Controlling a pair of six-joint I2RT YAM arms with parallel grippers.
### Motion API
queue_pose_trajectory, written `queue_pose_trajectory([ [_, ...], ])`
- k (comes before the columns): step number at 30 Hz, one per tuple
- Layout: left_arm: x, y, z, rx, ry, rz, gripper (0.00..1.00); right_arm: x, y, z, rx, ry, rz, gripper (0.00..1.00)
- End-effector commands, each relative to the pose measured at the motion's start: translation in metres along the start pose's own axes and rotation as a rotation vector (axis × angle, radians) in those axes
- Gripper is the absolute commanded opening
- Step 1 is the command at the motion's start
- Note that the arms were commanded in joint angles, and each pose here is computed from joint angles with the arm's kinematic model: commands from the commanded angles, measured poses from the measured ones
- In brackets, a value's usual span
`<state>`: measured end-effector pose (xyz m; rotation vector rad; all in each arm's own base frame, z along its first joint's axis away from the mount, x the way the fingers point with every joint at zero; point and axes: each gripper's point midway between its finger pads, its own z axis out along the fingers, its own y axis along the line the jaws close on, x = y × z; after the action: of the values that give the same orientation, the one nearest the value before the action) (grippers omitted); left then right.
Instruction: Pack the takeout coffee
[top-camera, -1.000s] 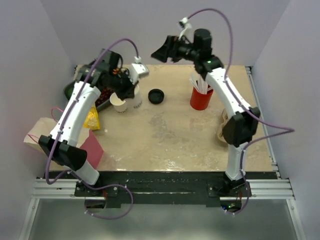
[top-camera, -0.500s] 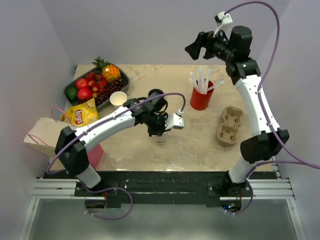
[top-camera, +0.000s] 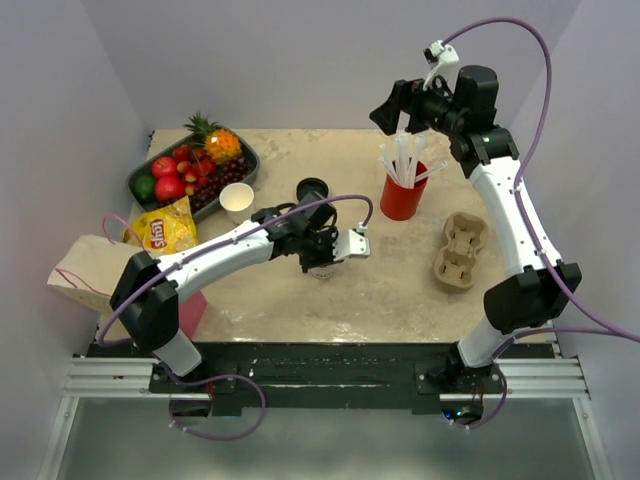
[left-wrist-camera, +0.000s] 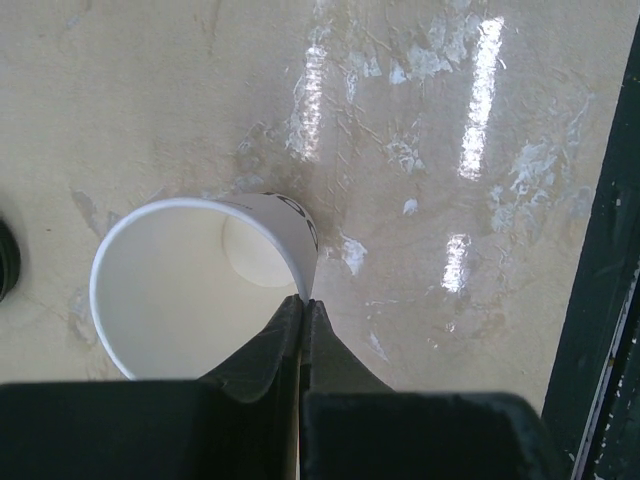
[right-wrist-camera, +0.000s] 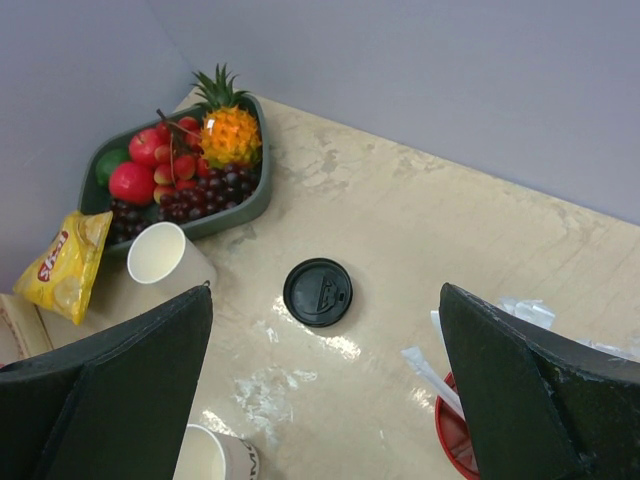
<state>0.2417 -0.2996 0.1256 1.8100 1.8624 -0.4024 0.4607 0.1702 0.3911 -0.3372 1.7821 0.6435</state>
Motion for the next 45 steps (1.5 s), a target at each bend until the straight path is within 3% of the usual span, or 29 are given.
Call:
queue_pose_trajectory([
  [1,-0.011,0.01,0.004,-0.046,-0.04,0.0,0.0,-0.014,0.004,-0.008,0.001,-0.047,-0.018,0.99],
  [13,-0.016,0.01,0.0,-0.029,-0.037,0.027,0.32,-0.014,0.003,0.0,-0.019,-0.035,-0.014,0.99],
  [21,-0.107,0.027,-0.095,-0.114,-0.314,0.06,0.46,-0.016,-0.007,0.0,0.048,-0.031,-0.006,0.99],
  [24,-0.108,0.043,-0.106,-0.178,-0.307,0.037,0.56,-0.007,-0.019,0.003,0.092,-0.011,-0.003,0.99],
  [27,-0.088,0.079,-0.116,-0.285,-0.251,-0.034,0.85,-0.006,-0.025,0.01,0.103,-0.001,0.003,0.99],
  [28,-0.074,0.101,-0.125,-0.337,-0.235,-0.088,0.99,-0.006,-0.027,0.011,0.105,-0.001,0.006,0.99],
  [31,-0.047,0.148,-0.145,-0.422,-0.208,-0.175,0.99,-0.014,-0.025,0.014,0.087,-0.011,0.001,0.99],
  [35,-0.023,0.189,-0.153,-0.448,-0.197,-0.151,0.93,-0.015,-0.019,0.008,0.058,0.015,-0.04,0.99],
  [39,0.007,0.214,-0.126,-0.388,-0.177,-0.13,0.92,-0.002,-0.012,-0.01,0.03,0.105,-0.133,0.99],
  [42,0.016,0.222,-0.111,-0.266,-0.238,-0.114,0.91,0.001,-0.008,-0.024,0.024,0.149,-0.187,0.99],
  [45,0.019,0.23,-0.098,-0.192,-0.243,-0.094,0.79,0.002,-0.006,-0.04,0.049,0.129,-0.215,0.99],
])
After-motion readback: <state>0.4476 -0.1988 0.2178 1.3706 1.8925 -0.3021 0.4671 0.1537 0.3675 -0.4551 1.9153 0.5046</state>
